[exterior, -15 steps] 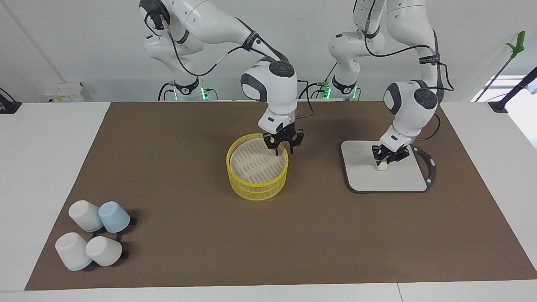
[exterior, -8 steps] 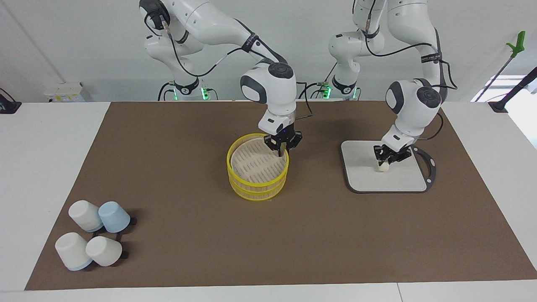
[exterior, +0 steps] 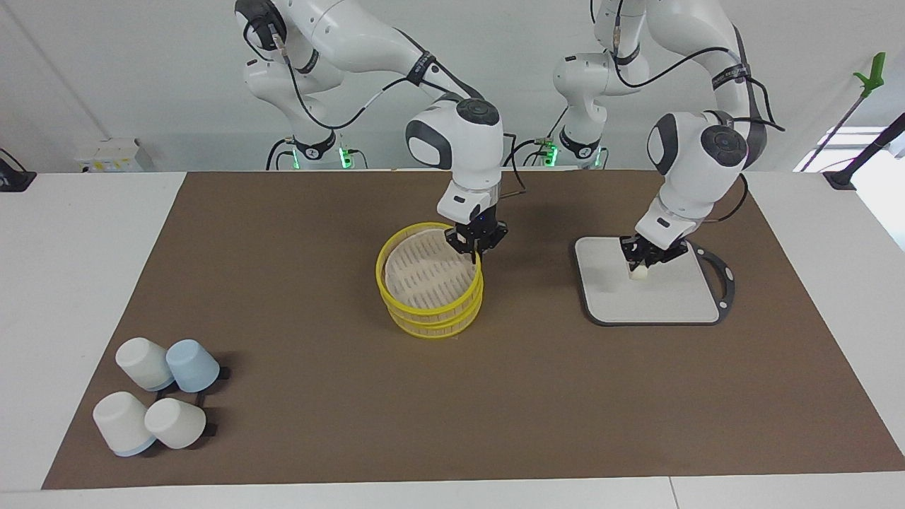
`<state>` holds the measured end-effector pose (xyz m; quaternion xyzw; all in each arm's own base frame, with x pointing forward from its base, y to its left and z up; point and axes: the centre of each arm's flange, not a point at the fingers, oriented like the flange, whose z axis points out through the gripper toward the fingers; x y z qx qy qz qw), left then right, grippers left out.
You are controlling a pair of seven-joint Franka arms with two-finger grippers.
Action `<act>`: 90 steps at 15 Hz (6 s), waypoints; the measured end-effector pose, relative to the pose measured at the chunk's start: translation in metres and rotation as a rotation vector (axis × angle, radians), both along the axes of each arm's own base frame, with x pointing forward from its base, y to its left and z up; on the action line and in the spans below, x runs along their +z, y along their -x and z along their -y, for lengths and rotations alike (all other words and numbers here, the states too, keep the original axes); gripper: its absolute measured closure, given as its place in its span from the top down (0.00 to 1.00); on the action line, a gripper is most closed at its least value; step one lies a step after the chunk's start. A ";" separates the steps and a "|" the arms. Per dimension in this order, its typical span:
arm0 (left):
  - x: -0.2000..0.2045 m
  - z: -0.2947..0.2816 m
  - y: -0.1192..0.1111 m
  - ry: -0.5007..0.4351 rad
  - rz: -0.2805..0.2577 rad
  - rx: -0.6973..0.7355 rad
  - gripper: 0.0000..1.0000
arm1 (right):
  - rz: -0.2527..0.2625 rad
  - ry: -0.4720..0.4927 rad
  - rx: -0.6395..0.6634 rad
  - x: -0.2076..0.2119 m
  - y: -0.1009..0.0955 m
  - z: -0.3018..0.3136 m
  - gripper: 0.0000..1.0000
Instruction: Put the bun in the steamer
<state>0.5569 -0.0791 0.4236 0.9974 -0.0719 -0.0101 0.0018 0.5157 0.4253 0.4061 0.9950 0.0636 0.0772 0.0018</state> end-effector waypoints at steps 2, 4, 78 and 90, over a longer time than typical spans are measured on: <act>0.019 0.017 -0.001 0.000 0.001 0.017 0.22 | -0.007 0.029 -0.002 0.025 -0.015 0.013 0.09; 0.033 0.032 0.001 0.015 0.006 0.033 0.22 | -0.018 0.059 0.007 0.051 -0.030 0.029 0.09; 0.163 -0.050 -0.008 0.005 0.006 0.130 1.00 | 0.026 -0.013 0.096 0.014 -0.022 -0.021 0.09; 0.164 -0.053 0.005 0.001 -0.005 0.116 1.00 | -0.009 0.014 0.105 -0.008 -0.014 -0.019 0.09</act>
